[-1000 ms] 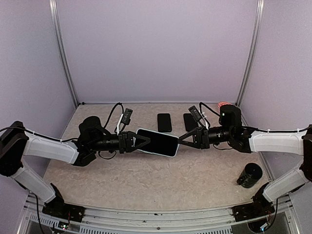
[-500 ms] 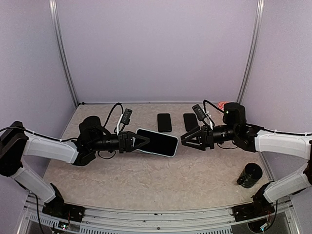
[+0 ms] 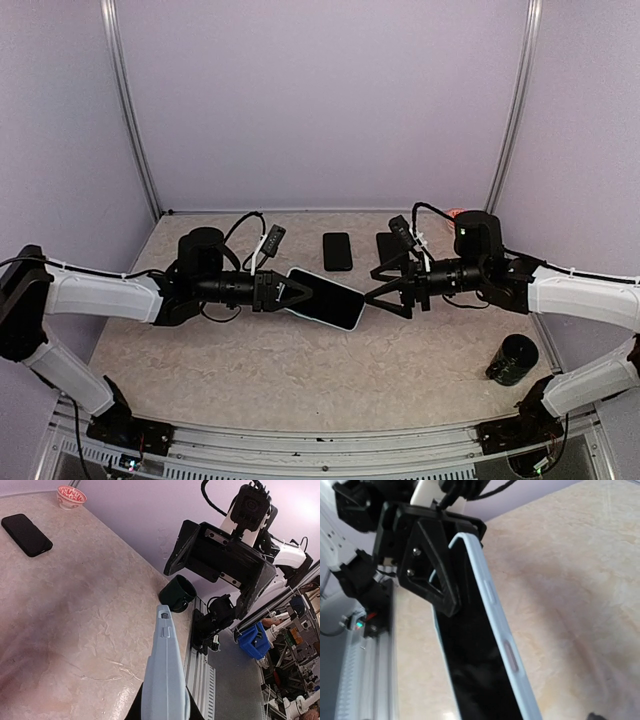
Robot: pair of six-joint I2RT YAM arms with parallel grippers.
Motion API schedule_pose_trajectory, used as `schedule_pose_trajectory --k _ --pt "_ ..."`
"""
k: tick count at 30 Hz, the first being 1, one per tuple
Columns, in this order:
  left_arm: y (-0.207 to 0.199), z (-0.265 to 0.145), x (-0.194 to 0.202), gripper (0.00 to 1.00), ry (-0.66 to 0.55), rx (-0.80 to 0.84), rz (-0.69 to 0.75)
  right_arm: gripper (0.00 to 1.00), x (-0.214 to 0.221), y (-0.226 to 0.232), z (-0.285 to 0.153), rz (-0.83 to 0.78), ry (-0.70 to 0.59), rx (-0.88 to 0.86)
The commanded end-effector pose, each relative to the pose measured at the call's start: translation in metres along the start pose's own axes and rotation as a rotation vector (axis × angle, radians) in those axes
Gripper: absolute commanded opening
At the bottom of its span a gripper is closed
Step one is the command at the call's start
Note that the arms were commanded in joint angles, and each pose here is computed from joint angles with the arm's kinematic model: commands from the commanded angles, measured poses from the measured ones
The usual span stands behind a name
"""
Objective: Put the phone into the phone case
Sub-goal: Pass from the left arm to the right
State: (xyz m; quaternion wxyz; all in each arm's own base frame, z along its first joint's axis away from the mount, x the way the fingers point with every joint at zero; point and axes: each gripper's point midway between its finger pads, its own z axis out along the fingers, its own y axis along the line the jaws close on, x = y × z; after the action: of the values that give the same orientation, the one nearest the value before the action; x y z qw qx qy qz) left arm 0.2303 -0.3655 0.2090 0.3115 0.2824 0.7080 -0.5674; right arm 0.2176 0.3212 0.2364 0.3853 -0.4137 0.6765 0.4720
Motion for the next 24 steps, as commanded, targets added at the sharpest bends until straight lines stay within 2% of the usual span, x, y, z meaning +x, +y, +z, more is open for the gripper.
schedule_pose_trajectory --k 1,7,16,21,24 --pt "-0.012 0.01 -0.008 0.0 0.032 0.049 0.041 0.98 0.002 0.0 0.005 -0.095 0.019 0.072" --pt "-0.011 0.019 0.004 0.0 0.102 0.058 0.03 1.0 0.013 -0.002 0.016 -0.126 0.069 0.12" --pt "-0.023 0.026 0.019 0.0 0.221 0.074 0.117 0.97 0.022 0.026 0.023 -0.077 0.102 -0.074" --pt "-0.029 0.026 0.026 0.0 0.253 0.099 0.142 0.85 0.031 0.031 0.031 -0.032 0.145 -0.143" --pt "-0.033 0.026 0.03 0.0 0.274 0.116 0.154 0.7 0.043 0.03 0.037 0.024 0.197 -0.174"
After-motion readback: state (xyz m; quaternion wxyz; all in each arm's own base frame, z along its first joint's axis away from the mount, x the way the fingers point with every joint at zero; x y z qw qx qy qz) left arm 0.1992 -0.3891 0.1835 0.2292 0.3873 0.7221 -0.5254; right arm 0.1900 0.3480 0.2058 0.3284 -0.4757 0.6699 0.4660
